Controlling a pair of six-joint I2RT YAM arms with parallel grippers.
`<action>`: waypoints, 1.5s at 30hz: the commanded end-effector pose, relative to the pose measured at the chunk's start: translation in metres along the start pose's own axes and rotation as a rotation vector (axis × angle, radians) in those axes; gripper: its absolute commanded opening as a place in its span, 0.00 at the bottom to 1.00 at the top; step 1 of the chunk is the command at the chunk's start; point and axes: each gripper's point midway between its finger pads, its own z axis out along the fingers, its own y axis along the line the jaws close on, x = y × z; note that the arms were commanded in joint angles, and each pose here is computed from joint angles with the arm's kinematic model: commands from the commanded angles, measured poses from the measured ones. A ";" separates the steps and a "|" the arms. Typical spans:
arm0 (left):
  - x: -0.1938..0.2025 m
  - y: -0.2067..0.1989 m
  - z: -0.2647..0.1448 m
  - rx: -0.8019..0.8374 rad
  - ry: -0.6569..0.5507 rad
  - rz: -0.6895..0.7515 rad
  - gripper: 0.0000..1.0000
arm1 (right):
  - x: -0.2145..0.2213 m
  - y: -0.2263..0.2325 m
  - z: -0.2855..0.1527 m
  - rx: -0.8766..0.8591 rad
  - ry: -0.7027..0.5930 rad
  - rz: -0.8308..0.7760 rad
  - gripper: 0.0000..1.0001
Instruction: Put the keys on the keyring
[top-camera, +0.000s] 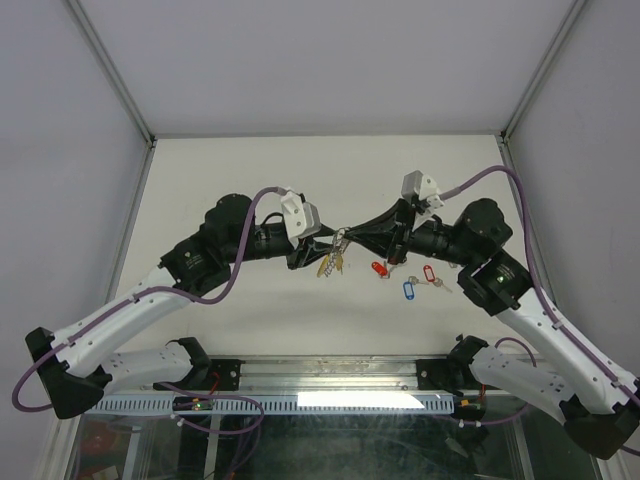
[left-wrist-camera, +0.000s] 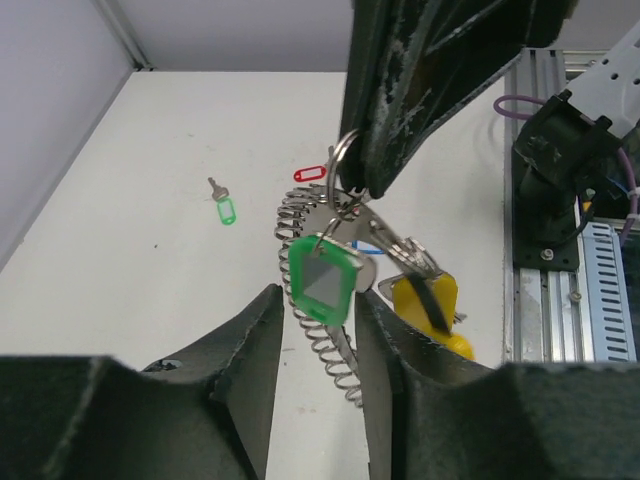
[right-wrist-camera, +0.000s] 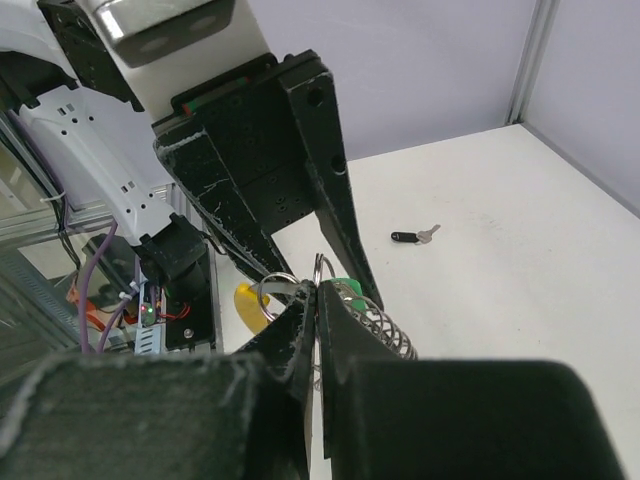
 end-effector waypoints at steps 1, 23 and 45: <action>-0.032 0.014 -0.015 -0.099 -0.077 0.027 0.37 | -0.027 0.003 -0.007 0.009 -0.092 -0.109 0.00; -0.098 -0.004 -0.032 -0.014 -0.316 0.099 0.36 | -0.024 0.014 -0.014 -0.041 -0.182 -0.190 0.00; -0.085 -0.024 -0.009 0.155 -0.286 0.081 0.23 | -0.029 0.026 -0.015 -0.101 -0.285 -0.164 0.00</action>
